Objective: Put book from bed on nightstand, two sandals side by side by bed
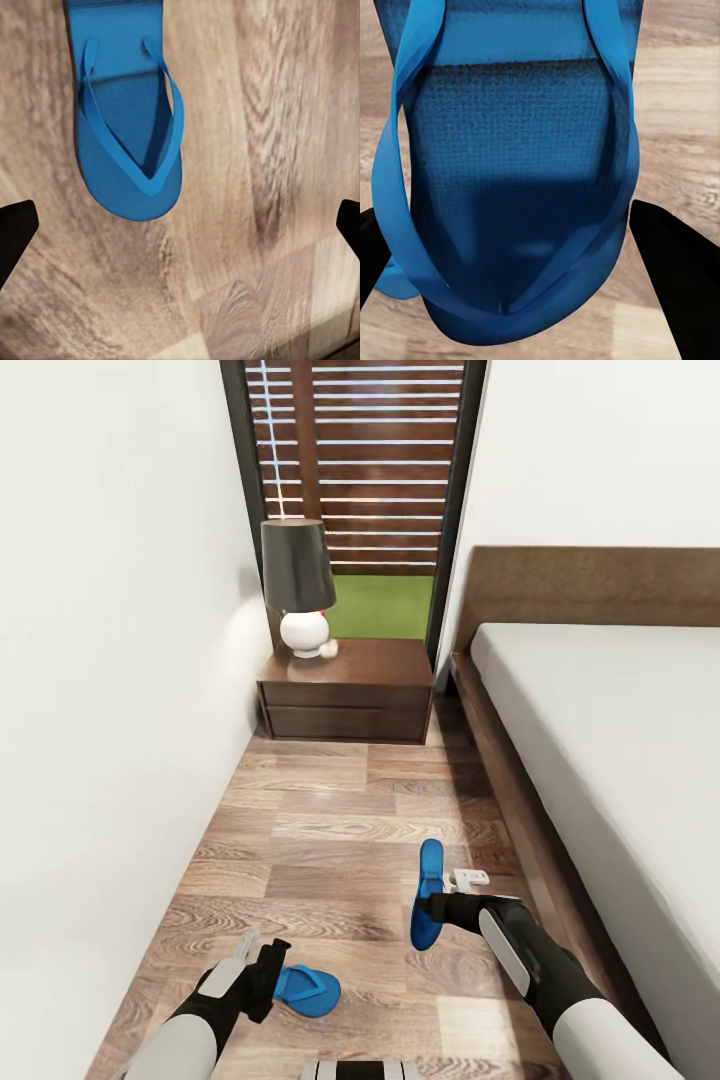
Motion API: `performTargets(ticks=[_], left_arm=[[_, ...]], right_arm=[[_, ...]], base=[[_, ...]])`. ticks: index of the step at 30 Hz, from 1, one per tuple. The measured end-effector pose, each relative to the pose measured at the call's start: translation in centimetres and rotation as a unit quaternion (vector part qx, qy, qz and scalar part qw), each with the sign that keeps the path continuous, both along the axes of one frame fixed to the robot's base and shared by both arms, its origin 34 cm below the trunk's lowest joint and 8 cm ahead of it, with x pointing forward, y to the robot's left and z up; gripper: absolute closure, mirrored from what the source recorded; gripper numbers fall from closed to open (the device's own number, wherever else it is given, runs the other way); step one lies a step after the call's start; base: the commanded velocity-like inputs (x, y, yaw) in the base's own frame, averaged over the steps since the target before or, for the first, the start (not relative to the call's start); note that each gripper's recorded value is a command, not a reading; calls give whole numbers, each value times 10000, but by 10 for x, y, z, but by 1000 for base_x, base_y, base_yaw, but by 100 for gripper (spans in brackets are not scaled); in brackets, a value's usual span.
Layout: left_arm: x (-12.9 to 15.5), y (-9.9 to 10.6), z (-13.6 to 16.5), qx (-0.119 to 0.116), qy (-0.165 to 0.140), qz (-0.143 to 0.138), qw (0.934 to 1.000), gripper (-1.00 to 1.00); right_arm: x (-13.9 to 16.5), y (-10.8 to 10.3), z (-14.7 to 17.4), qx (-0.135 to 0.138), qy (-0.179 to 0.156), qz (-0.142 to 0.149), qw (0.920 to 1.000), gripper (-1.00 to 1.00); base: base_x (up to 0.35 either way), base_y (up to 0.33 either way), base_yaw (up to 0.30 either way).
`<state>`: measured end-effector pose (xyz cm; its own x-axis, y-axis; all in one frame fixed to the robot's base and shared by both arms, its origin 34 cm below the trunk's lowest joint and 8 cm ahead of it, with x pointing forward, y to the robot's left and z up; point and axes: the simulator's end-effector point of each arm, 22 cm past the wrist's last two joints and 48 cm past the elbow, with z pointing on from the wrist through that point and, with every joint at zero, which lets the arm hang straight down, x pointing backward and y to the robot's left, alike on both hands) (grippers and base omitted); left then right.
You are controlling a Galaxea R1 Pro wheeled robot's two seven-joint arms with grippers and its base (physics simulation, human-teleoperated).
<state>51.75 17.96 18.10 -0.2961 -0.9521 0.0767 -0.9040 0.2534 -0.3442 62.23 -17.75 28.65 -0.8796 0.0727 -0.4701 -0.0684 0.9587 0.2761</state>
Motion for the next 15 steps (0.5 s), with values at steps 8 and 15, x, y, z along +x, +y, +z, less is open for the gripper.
performTargets(ticks=[8,15], left_arm=[[0,-1,0,-13,-6,-7,10000,-100],[0,-2,0,-24,-10,-14,10000,-100]], right_arm=[[0,0,0,1,0,1,10000,100],[0,0,0,-2,-2,1,10000,100]], base=[[97,0,0],[96,-8,0]])
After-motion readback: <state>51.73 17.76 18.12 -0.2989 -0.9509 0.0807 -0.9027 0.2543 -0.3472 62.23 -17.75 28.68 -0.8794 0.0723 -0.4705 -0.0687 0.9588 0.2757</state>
